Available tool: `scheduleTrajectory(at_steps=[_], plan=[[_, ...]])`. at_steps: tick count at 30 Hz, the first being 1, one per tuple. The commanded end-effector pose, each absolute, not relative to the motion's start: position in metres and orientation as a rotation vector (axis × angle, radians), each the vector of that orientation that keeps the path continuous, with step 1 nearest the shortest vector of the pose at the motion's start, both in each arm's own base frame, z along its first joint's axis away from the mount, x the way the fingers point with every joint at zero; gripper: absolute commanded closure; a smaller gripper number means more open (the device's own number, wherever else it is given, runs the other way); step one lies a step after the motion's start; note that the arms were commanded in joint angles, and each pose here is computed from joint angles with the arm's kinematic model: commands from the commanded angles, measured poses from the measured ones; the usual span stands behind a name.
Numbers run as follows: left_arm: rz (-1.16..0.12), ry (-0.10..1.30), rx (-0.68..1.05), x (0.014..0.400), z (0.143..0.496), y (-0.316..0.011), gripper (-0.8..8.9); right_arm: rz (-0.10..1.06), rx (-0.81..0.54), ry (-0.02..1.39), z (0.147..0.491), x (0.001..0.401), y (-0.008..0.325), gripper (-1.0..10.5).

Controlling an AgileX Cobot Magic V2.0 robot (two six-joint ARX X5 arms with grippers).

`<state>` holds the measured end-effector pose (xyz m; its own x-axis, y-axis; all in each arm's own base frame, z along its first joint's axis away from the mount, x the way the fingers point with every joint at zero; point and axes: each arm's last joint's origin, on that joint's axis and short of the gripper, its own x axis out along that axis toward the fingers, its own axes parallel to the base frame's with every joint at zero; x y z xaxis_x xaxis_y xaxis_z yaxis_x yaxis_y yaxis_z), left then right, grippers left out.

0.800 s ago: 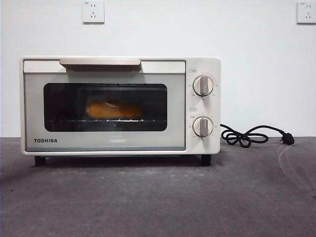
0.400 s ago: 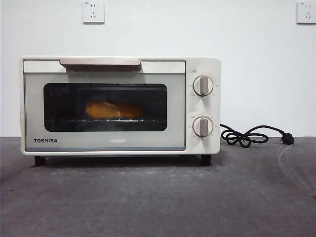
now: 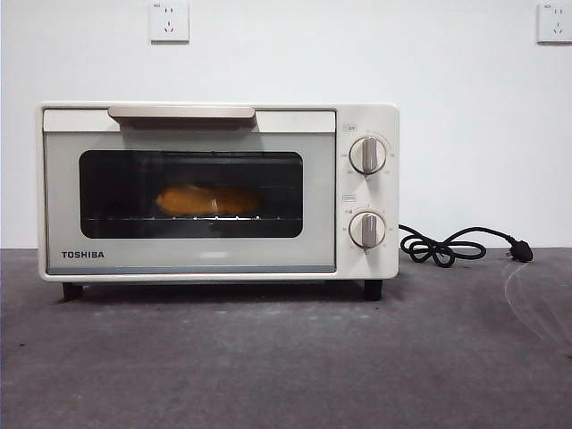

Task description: Take the corn from the table,put the corn in the oven

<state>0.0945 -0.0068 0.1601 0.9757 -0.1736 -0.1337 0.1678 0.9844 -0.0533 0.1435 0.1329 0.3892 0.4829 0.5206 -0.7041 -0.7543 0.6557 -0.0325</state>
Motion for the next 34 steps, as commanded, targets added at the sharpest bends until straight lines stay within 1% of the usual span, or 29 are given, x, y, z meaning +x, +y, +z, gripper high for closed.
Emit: scheduleTrajectory(at_steps=[1, 4, 13, 19, 23, 28, 34], plan=[[-0.168, 0.168, -0.031, 0.0956, 0.1506, -0.0065, 8.17, 0.798, -0.365, 0.718, 0.3887, 0.1443, 0.1337, 9.6], [-0.152, 0.167, -0.014, 0.0957, 0.1505, -0.0060, 8.17, 0.798, -0.365, 0.717, 0.3887, 0.1444, 0.1337, 9.6], [-0.156, 0.165, 0.032, 0.0956, 0.1504, -0.0063, 8.17, 0.798, -0.365, 0.717, 0.3887, 0.1444, 0.1337, 9.6], [-0.172, 0.156, 0.128, 0.0956, 0.1505, -0.0070, 8.17, 0.798, -0.365, 0.717, 0.3887, 0.1444, 0.1337, 9.6], [-0.175, 0.155, 0.124, 0.0956, 0.1505, -0.0070, 8.17, 0.798, -0.365, 0.717, 0.3887, 0.1444, 0.1337, 9.6], [-0.172, 0.158, 0.062, 0.0957, 0.1506, -0.0071, 8.17, 0.798, -0.365, 0.717, 0.3887, 0.1444, 0.1337, 9.6], [-0.167, 0.154, 0.071, 0.0957, 0.1509, -0.0069, 8.17, 0.798, -0.365, 0.717, 0.3887, 0.1444, 0.1337, 9.6]])
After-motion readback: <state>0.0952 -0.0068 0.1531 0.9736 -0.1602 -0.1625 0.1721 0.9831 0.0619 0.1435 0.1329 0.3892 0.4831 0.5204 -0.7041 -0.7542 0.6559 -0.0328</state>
